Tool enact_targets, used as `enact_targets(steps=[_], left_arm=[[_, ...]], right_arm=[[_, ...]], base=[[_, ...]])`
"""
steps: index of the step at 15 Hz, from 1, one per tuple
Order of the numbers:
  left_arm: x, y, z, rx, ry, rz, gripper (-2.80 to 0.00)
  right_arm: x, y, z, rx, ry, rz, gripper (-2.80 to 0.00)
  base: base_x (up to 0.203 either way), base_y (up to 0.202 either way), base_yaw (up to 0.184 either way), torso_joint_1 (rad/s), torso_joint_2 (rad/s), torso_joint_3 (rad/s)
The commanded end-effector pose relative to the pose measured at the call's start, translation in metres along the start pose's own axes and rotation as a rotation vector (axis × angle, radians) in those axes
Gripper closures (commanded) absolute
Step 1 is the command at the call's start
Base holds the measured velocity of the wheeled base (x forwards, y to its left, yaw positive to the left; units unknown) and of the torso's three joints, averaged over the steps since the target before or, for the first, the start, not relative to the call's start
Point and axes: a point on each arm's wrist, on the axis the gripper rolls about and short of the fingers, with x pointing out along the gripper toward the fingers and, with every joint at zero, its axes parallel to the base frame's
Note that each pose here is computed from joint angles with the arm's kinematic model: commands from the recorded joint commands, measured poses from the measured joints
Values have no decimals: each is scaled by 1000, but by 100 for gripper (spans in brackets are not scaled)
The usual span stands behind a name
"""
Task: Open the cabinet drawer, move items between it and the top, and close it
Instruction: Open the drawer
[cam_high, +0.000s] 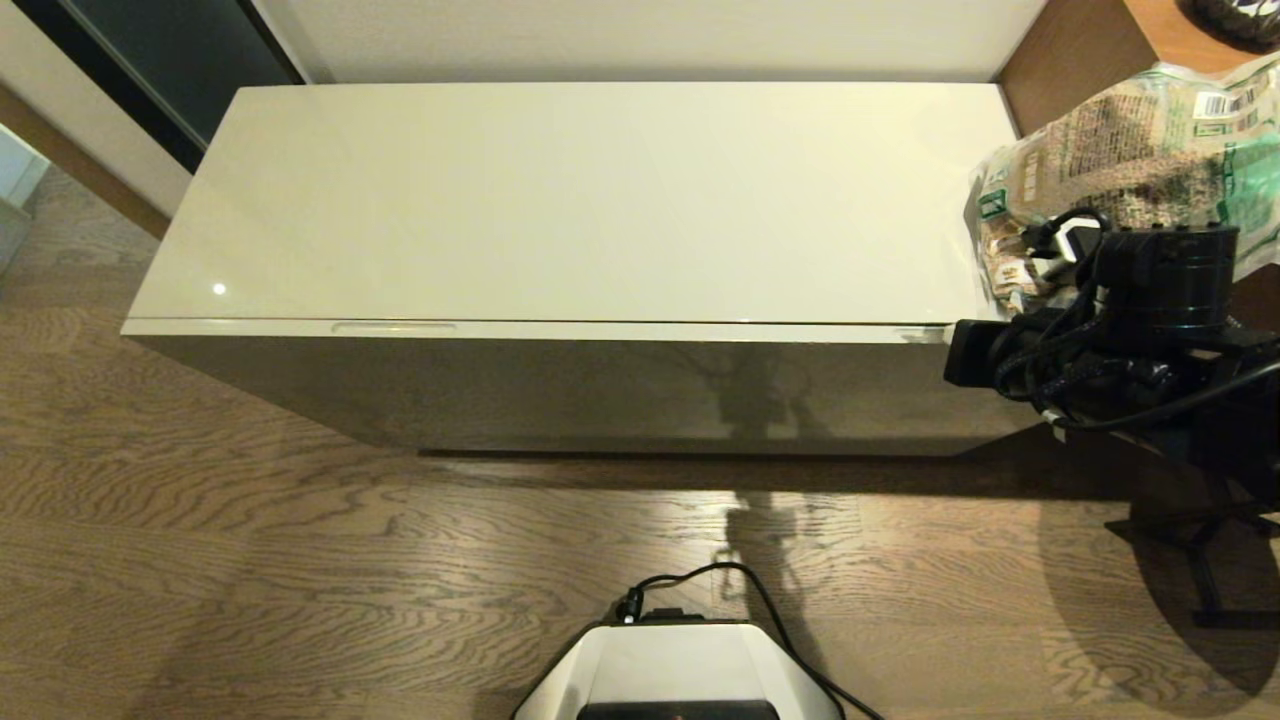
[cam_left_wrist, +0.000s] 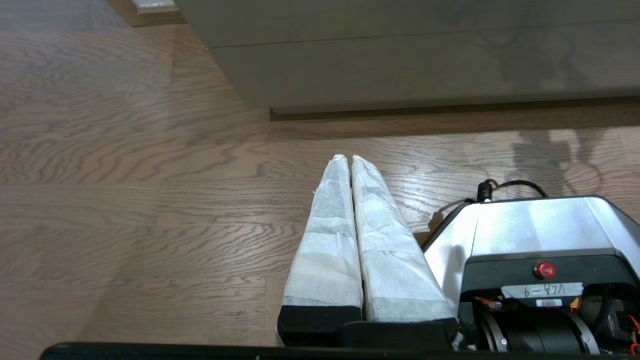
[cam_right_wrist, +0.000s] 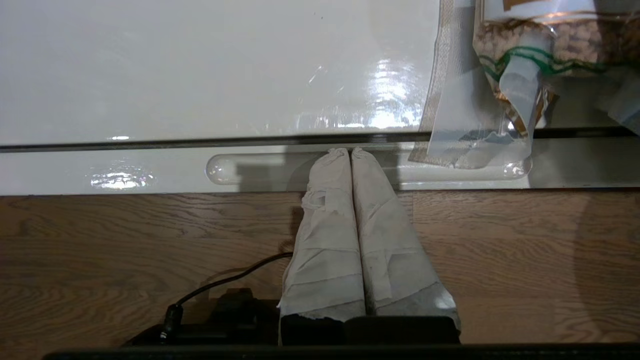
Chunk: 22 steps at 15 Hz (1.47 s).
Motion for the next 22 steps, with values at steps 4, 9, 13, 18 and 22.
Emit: enact_targets(steps=[4, 9, 13, 18, 22], left_arm=[[0, 0, 0, 0, 0, 0, 0], [0, 0, 0, 0, 0, 0, 0], [0, 0, 0, 0, 0, 0, 0], [0, 0, 0, 0, 0, 0, 0], [0, 0, 0, 0, 0, 0, 0]], right_arm=[[16, -1, -29, 48, 118, -20, 0], [29, -4, -76, 90, 284, -40, 0], [21, -8, -99, 111, 379, -20, 0], [-6, -16, -117, 103, 439, -32, 0], [-39, -21, -104, 105, 409, -23, 0]], base=[[0, 0, 0, 0, 0, 0], [0, 0, 0, 0, 0, 0], [0, 0, 0, 0, 0, 0], [0, 0, 0, 0, 0, 0], [0, 0, 0, 0, 0, 0]])
